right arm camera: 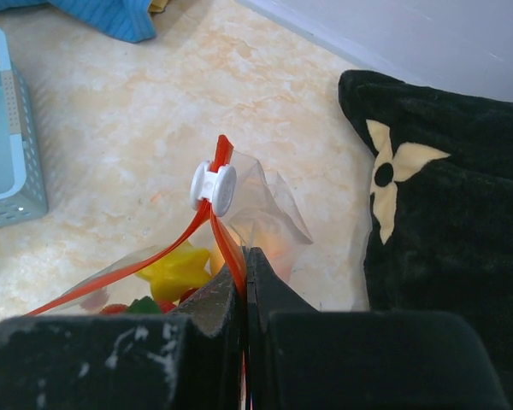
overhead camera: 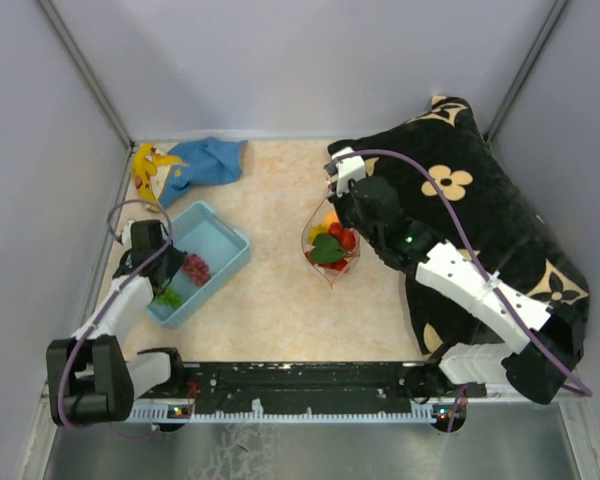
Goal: Place the food in the zip-top bag and seal the zipper
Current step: Pick up the fake fruit from the bin, then place the fake fruit in the zipper food storage bag.
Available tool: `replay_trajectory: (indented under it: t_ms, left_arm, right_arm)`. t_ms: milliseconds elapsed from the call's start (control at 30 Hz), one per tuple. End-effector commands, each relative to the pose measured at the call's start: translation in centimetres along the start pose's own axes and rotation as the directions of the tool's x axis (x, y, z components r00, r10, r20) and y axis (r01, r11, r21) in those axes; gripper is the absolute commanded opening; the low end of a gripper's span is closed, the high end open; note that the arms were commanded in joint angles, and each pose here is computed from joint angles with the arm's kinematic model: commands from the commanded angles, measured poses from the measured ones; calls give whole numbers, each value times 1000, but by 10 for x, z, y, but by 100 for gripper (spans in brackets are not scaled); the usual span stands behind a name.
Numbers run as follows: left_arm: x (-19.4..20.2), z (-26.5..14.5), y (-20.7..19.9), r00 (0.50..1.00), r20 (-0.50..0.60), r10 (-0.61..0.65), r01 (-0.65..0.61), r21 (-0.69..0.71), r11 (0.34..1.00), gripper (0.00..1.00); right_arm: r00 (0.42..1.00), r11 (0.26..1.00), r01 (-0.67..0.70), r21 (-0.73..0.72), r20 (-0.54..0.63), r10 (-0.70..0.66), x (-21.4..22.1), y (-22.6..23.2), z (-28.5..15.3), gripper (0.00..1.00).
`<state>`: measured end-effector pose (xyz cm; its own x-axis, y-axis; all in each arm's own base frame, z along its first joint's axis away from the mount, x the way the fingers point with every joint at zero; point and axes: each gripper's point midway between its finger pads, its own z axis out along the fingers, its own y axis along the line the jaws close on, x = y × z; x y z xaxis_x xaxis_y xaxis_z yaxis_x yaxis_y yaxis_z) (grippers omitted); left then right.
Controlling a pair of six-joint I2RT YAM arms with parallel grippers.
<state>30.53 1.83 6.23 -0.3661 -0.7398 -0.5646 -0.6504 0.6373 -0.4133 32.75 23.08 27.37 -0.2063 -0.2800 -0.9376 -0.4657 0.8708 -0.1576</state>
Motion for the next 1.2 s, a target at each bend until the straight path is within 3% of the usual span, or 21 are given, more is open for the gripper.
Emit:
replay_trajectory:
  t_ms: [0, 200, 533, 767, 867, 1033, 1167]
  left_arm:
    - [-14, -22, -34, 999, 46, -17, 9, 183, 983, 0]
    - [-33, -65, -70, 992, 125, -24, -27, 392, 919, 0]
    - [-53, -158, -130, 979, 201, -45, -118, 723, 681, 0]
    - [-52, -223, -158, 978, 196, -65, -148, 883, 446, 0]
    - [-53, -244, -167, 975, 213, -67, -174, 913, 368, 0]
    - [-42, -286, -184, 974, 216, -61, -202, 963, 181, 0]
    - [-25, -310, -202, 968, 247, -36, -243, 966, 82, 0]
  right_arm:
    - [993, 998, -50, 42, 112, 45, -39, -15, -16, 0]
    - [991, 996, -80, 36, 109, 76, -39, -14, -18, 0]
    - [989, 992, -122, 2, 82, 122, -45, -6, -17, 0]
    - [983, 984, -173, -46, 62, 175, -44, 4, -17, 0]
    - [982, 982, -181, -50, 55, 183, -45, 6, -16, 0]
    - [984, 984, -175, -19, 16, 175, -44, 4, -10, 0]
    - [983, 983, -184, -2, -15, 184, -40, 7, -4, 0]
